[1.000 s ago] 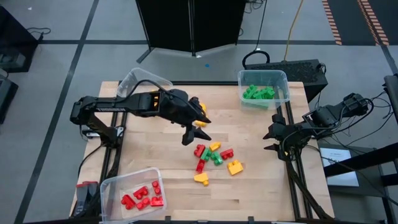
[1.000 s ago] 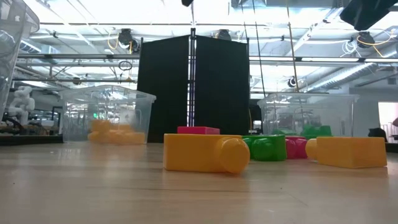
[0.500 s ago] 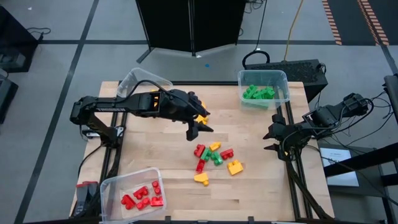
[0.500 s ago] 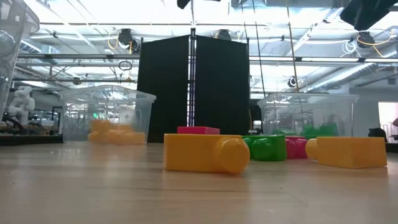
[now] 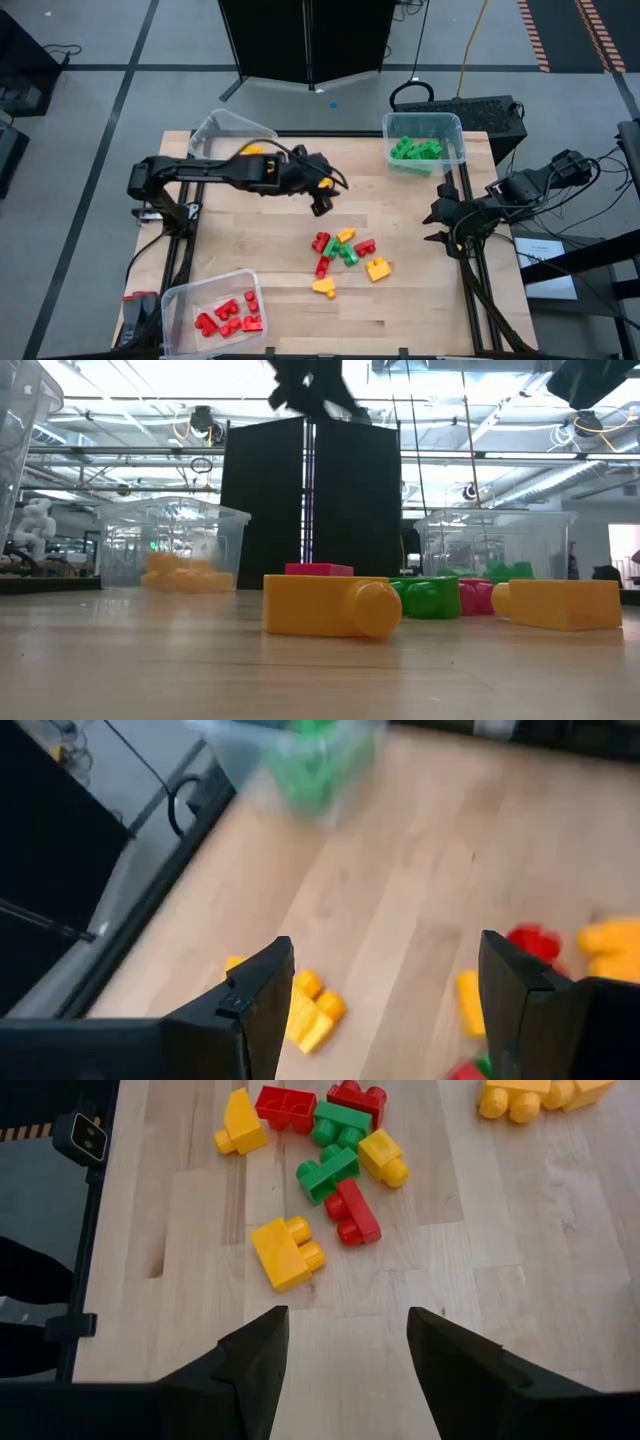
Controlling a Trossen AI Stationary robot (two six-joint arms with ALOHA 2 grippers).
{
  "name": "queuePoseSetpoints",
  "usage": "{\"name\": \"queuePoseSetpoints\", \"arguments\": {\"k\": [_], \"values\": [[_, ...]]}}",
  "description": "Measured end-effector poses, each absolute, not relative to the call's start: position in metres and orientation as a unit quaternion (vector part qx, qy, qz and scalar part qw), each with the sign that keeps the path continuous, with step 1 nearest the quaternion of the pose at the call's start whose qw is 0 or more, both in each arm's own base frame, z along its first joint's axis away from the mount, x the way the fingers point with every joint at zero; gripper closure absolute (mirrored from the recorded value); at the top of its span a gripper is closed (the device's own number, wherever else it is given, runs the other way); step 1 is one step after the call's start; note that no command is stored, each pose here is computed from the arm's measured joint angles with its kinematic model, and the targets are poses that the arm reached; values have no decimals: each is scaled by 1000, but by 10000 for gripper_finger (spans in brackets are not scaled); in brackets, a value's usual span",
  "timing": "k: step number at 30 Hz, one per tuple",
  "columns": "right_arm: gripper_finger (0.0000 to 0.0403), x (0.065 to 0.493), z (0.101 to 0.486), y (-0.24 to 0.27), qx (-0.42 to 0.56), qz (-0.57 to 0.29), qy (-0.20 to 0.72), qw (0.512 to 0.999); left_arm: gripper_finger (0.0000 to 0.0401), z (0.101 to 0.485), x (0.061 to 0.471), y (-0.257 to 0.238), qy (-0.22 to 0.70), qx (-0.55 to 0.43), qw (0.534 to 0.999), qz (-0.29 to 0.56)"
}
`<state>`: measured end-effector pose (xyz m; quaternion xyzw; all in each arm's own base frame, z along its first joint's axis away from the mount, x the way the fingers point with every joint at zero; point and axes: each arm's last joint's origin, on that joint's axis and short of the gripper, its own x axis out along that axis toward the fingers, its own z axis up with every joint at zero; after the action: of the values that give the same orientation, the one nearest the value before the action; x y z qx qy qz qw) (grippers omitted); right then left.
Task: Sort blocks
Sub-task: Put the yellow game piece into the top left transparent bin
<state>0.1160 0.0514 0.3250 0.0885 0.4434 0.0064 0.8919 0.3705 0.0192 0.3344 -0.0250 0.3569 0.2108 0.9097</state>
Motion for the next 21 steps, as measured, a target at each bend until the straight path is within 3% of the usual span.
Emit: {"name": "queuePoseSetpoints", "arguments": {"k": [4, 10, 14, 21], "values": [[202, 118, 324, 52, 91, 5, 447, 890, 196, 303, 386, 20, 403, -37, 887, 222], [202, 120, 323, 53, 93, 3, 452, 887, 196, 261, 396, 43, 429, -199, 820, 322], [202, 120, 323, 54, 92, 3, 453, 887, 196, 245, 401, 53, 425, -251, 794, 355], [202, 120, 323, 54, 94, 2, 453, 886, 196, 216, 416, 56, 408, -233, 782, 408]]}}
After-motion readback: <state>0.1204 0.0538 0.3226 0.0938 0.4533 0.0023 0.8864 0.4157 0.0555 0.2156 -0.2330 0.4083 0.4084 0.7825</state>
